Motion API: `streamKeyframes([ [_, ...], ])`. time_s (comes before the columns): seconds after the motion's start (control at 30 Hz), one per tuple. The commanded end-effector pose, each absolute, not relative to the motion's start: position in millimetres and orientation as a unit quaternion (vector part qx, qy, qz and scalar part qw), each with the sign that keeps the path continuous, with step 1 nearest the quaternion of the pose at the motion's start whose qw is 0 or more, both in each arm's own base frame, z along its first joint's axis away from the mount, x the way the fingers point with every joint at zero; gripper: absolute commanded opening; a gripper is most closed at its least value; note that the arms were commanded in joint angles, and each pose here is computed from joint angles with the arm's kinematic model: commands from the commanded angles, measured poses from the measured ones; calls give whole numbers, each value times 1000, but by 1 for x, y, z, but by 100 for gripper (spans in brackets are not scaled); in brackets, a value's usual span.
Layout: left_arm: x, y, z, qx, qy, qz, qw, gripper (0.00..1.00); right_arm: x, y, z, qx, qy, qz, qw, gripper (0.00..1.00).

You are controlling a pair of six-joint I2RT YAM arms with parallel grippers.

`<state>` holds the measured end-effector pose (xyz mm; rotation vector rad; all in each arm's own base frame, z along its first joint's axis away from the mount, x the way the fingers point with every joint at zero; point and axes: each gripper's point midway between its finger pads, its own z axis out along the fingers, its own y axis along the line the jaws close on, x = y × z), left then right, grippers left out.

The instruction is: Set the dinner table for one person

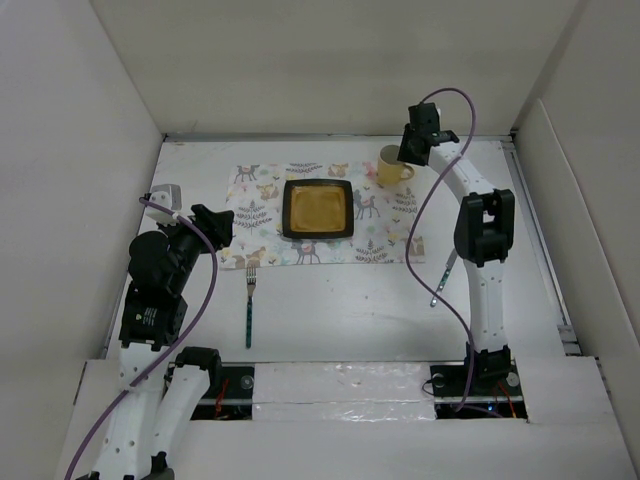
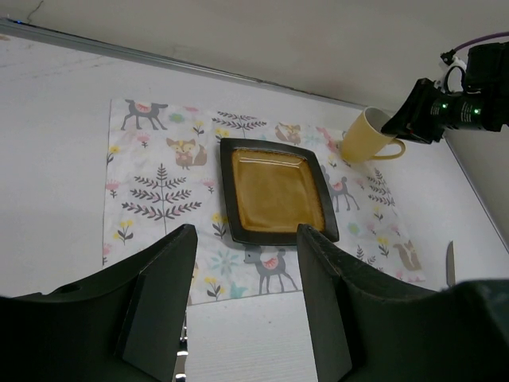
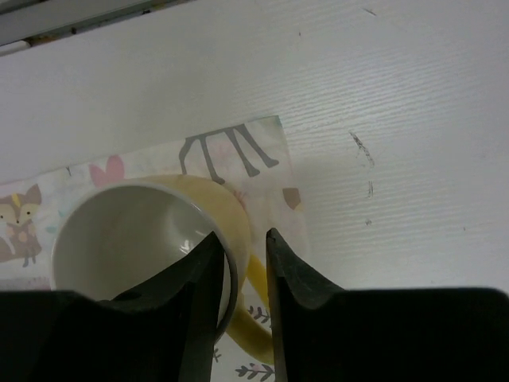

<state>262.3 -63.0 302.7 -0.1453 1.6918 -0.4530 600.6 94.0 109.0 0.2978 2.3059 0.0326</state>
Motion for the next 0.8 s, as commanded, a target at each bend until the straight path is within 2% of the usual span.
streamKeyframes([
  [0.0,262,-63,318,-56,725,-200,657,50,617,95,175,126,874,36,469,40],
  [0.17,261,-63,320,-55,722,-200,660,50,604,95,232,132,850,58,506,56],
  [0.33,259,-65,323,-50,718,-206,663,50,575,92,269,130,828,89,538,58],
  [0.43,257,-66,324,-47,716,-208,664,48,531,94,267,129,822,98,545,30],
  [0.47,255,-68,326,-43,713,-213,667,43,502,101,256,121,821,110,547,6],
  [0.5,254,-68,328,-42,710,-214,669,43,488,98,244,122,823,107,545,0],
  [0.57,252,-68,330,-42,708,-214,672,29,453,116,225,116,825,122,540,0],
  [0.6,251,-68,333,-41,704,-216,675,19,422,105,193,124,838,95,523,0],
  [0.63,249,-67,335,-40,701,-216,678,3,406,106,181,124,843,92,515,0],
  [0.67,247,-68,336,-38,700,-218,679,0,392,105,170,127,849,90,505,0],
  [0.77,241,-67,346,-37,688,-218,691,0,338,78,127,158,880,53,444,0],
])
